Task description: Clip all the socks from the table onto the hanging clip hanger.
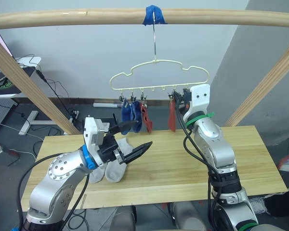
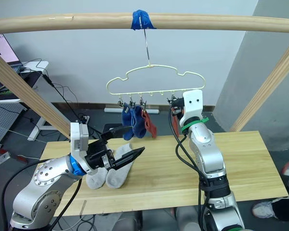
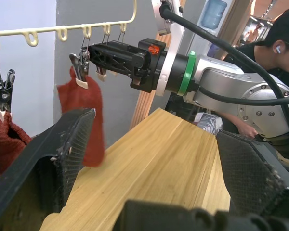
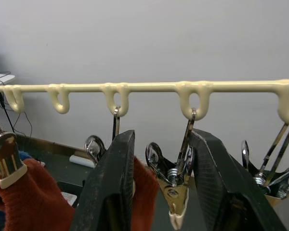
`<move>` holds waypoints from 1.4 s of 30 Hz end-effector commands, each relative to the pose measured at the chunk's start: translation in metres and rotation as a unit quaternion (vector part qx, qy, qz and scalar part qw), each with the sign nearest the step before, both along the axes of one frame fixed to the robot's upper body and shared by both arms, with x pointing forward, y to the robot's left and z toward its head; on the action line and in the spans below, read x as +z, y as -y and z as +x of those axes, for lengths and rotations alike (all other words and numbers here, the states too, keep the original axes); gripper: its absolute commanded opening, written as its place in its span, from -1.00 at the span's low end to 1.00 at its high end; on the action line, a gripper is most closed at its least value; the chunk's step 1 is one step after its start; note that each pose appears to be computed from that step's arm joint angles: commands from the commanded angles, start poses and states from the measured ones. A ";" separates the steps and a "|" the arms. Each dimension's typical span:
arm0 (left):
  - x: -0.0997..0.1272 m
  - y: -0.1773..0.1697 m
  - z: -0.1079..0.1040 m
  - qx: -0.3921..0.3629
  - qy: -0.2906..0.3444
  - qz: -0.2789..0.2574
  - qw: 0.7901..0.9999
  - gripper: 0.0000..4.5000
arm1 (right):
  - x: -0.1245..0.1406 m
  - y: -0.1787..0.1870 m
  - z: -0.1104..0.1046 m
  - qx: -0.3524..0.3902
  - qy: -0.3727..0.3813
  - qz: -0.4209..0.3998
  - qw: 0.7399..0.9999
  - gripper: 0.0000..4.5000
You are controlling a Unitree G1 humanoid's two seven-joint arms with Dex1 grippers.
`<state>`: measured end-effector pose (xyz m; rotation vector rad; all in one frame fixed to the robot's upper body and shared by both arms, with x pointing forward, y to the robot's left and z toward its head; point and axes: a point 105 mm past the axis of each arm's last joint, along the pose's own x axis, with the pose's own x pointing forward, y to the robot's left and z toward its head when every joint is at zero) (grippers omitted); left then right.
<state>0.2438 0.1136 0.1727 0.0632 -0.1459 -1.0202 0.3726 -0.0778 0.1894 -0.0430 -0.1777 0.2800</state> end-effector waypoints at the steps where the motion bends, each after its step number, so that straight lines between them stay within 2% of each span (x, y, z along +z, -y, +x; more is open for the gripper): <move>1: 0.008 0.004 -0.005 -0.008 0.023 -0.001 1.000 1.00 | 0.016 -0.003 -0.001 0.002 0.031 0.007 0.999 -0.22; 7: 0.007 0.005 -0.006 -0.008 0.023 -0.002 1.000 1.00 | 0.016 -0.001 -0.001 0.001 0.029 0.008 1.000 -0.22; 10: 0.007 0.005 -0.006 -0.008 0.022 -0.003 1.000 1.00 | 0.016 0.001 0.000 -0.003 0.028 0.011 1.000 -0.50; 13: 0.006 0.005 -0.006 -0.009 0.021 -0.003 1.000 1.00 | 0.015 0.003 -0.001 -0.005 0.026 0.012 1.000 -0.86; 15: 0.005 0.006 -0.006 -0.009 0.020 -0.003 1.000 1.00 | 0.014 0.004 -0.001 -0.006 0.024 0.013 1.000 -0.99; 20: 0.001 0.005 -0.007 -0.008 0.014 -0.001 1.000 1.00 | 0.013 0.013 -0.002 0.013 0.011 0.013 1.000 -0.99; 24: -0.014 -0.003 0.002 0.027 -0.015 0.018 0.999 1.00 | 0.012 0.013 -0.007 0.092 -0.031 0.019 0.995 -0.99; 27: -0.020 -0.007 0.006 0.042 -0.023 0.028 0.998 1.00 | 0.012 0.014 -0.010 0.117 -0.052 0.024 0.992 -0.99; 29: -0.058 -0.031 0.024 0.109 -0.085 0.073 0.988 1.00 | 0.012 0.019 -0.017 0.181 -0.100 0.020 0.978 -0.99; 31: -0.080 -0.048 0.038 0.161 -0.113 0.100 0.975 1.00 | 0.014 0.021 -0.024 0.224 -0.131 0.025 0.965 -0.99; 33: -0.101 -0.053 0.051 0.175 -0.128 0.145 0.965 1.00 | 0.015 0.018 -0.030 0.260 -0.152 0.017 0.953 -0.99; 35: -0.119 -0.060 0.061 0.189 -0.140 0.174 0.956 1.00 | 0.015 0.018 -0.031 0.265 -0.158 0.020 0.951 -0.99; 39: -0.138 -0.070 0.072 0.190 -0.132 0.220 0.948 1.00 | 0.015 0.020 -0.028 0.257 -0.163 0.022 0.952 -0.99; 42: -0.147 -0.069 0.077 0.172 -0.136 0.233 0.947 1.00 | 0.016 0.019 -0.027 0.256 -0.165 0.024 0.952 -0.99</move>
